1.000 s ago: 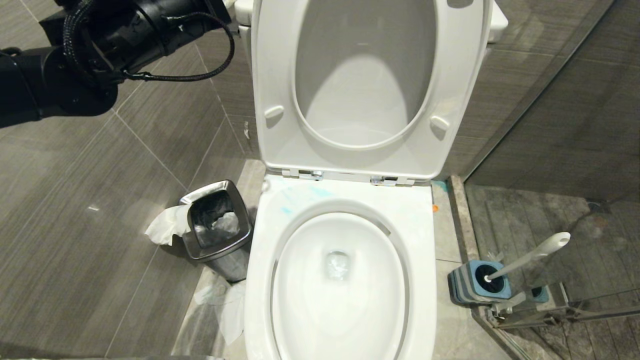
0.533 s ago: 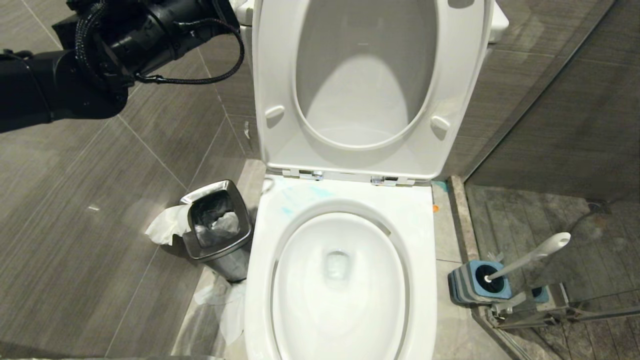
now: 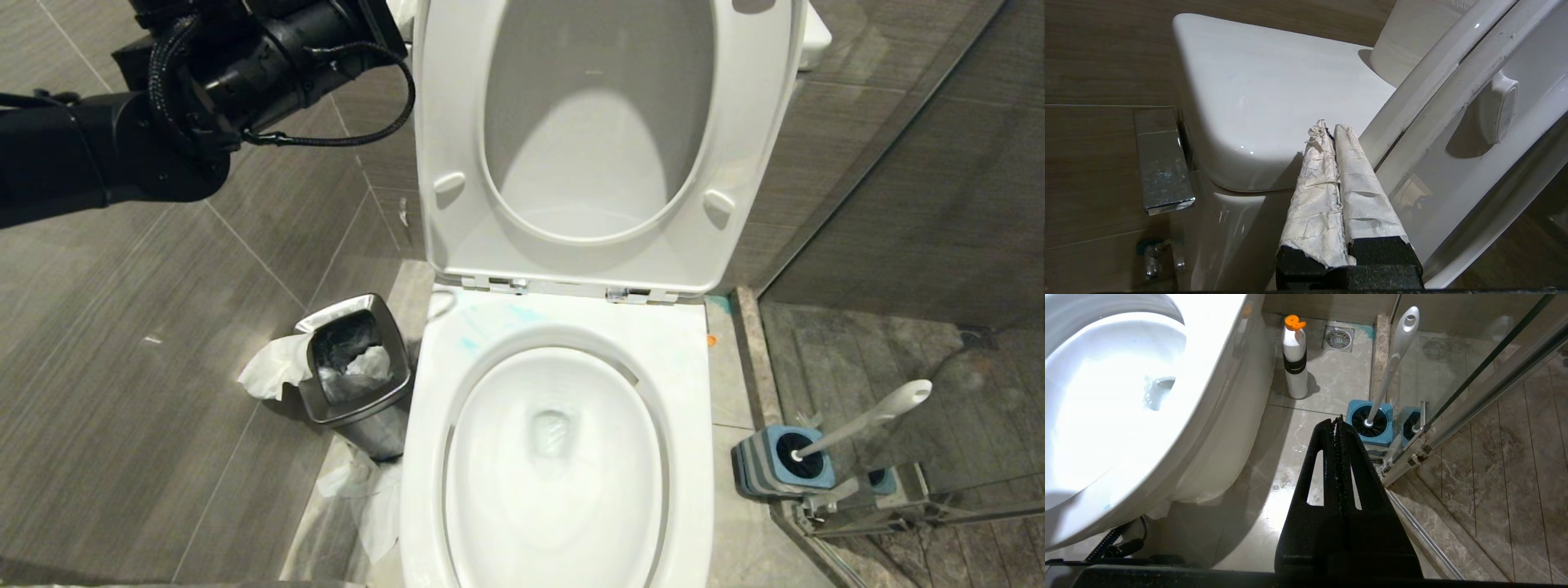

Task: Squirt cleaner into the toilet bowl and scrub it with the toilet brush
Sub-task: Close the toilet lid

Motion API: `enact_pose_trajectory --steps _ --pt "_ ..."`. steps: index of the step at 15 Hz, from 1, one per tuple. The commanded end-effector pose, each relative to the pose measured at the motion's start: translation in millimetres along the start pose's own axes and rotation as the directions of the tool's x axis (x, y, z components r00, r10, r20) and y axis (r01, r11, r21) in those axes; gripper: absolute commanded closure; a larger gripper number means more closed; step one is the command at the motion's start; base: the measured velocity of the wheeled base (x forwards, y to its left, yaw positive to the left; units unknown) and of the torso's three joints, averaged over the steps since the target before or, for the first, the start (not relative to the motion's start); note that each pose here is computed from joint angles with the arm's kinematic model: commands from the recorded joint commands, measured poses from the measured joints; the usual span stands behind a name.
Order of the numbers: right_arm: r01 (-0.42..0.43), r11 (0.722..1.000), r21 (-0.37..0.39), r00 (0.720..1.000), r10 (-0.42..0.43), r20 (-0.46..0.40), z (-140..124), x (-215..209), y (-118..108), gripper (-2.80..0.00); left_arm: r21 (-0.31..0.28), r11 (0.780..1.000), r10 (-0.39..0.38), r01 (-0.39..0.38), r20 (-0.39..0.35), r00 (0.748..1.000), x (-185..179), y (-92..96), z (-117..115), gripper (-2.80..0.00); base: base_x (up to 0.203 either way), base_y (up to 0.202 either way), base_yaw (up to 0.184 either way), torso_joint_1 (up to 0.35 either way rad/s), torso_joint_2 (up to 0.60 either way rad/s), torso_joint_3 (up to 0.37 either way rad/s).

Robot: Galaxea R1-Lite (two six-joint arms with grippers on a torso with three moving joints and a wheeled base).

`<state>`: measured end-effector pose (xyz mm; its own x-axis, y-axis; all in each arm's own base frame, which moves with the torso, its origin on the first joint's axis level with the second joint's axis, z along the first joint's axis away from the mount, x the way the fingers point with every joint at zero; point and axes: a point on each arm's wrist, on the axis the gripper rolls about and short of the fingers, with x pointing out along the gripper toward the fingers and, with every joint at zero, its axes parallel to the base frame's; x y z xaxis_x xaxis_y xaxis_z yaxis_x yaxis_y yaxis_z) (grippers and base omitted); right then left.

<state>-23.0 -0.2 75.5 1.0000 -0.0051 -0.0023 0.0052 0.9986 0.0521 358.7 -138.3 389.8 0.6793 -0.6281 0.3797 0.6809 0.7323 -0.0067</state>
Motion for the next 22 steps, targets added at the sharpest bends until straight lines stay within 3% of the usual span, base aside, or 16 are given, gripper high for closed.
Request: enact_pose_trajectory --steps 1,3,6,8,14,20,22 --pt "0.000 1.000 0.000 1.000 0.000 -0.001 0 0 0 0.00 -0.018 1.000 -0.015 0.014 -0.021 1.000 0 -1.2 -5 0.00 0.000 0.000 0.000 0.000 0.00 0.000" --pt "0.000 1.000 0.000 1.000 0.000 -0.001 0 0 0 0.00 -0.050 0.996 -0.075 0.073 -0.046 0.996 -3 -4.5 0 0.00 0.000 0.000 0.000 0.000 0.00 0.000" --pt "-0.001 1.000 0.000 1.000 0.001 0.001 0 0 0 0.00 -0.173 0.973 -0.172 0.153 -0.099 0.980 -11 -11.3 9 0.00 0.000 0.000 0.000 0.000 0.00 0.000" --pt "-0.001 1.000 0.000 1.000 0.001 0.001 0 0 0 0.00 -0.214 0.960 -0.209 0.178 -0.133 0.969 -14 -13.5 11 0.00 0.000 0.000 0.000 0.000 0.00 0.000" --pt "0.000 1.000 0.000 1.000 0.000 -0.001 0 0 0 0.00 -0.348 0.929 -0.202 0.121 -0.206 0.957 -31 -19.7 26 0.00 0.000 0.000 0.000 0.000 0.00 0.000" --pt "0.000 1.000 0.000 1.000 0.000 -0.001 0 0 0 0.00 -0.427 0.903 -0.211 0.049 -0.340 0.916 -48 -25.6 24 0.00 0.000 0.000 0.000 0.000 0.00 0.000" --pt "0.000 1.000 0.000 1.000 0.000 -0.001 0 0 0 0.00 -0.458 0.889 -0.210 0.004 -0.399 0.893 -59 -29.0 19 0.00 0.000 0.000 0.000 0.000 0.00 0.000"
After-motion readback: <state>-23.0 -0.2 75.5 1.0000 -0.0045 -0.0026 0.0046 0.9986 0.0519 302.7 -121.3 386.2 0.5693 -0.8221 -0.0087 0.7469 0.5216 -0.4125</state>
